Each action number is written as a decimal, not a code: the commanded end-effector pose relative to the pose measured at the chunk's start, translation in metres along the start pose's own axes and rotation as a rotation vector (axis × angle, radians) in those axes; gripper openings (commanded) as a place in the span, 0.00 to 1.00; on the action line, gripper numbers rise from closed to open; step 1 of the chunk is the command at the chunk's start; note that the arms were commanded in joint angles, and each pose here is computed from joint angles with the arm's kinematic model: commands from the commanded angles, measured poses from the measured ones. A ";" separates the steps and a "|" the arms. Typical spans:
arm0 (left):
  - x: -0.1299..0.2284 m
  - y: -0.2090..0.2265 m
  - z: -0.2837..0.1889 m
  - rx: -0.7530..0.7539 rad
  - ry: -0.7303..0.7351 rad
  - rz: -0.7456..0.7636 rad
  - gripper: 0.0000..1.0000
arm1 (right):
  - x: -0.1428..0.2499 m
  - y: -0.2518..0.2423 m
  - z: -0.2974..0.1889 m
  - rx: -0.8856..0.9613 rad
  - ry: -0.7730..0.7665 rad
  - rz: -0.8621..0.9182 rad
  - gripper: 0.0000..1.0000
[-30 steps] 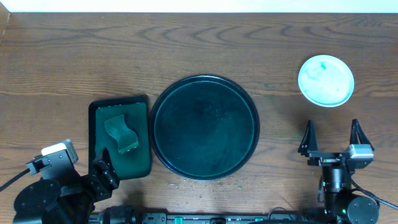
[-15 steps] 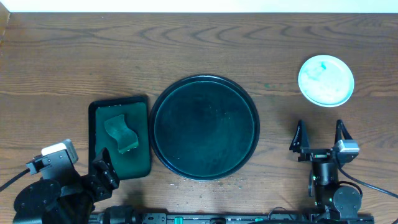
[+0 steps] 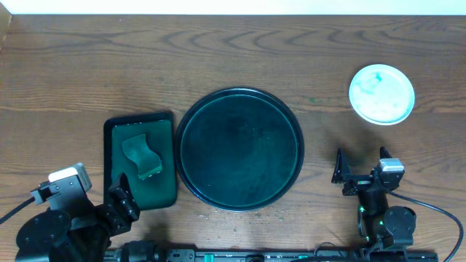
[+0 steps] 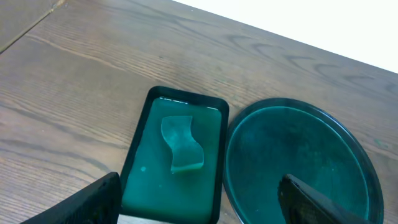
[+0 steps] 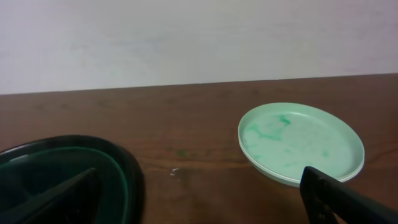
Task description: Clean dirty plates on tray and stack at the side
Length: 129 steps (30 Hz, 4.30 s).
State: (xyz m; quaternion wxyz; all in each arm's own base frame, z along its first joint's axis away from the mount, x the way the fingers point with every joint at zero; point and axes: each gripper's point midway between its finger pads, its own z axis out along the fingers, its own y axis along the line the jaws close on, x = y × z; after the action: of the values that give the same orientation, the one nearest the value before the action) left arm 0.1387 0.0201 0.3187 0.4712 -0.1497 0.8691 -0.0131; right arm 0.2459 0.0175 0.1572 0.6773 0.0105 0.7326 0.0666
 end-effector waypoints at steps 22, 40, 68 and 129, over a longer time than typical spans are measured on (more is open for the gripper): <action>-0.003 0.001 -0.003 -0.009 -0.011 0.017 0.80 | 0.000 -0.002 0.000 0.003 -0.002 -0.121 0.99; -0.003 0.002 -0.003 -0.010 -0.011 0.016 0.81 | 0.000 -0.002 0.000 0.003 -0.002 -0.120 0.99; 0.020 0.001 0.100 0.107 -0.399 -0.097 0.80 | 0.000 -0.002 0.000 0.003 -0.001 -0.121 0.99; 0.093 0.015 0.188 0.123 -0.416 -0.167 0.80 | 0.000 -0.002 0.000 0.003 -0.002 -0.120 0.99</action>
State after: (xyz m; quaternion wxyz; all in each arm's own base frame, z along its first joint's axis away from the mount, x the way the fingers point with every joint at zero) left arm 0.2437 0.0291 0.1514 0.6636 -0.1922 0.7174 -0.0898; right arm 0.2457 0.0195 0.1574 0.6801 -0.0353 0.7316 0.0319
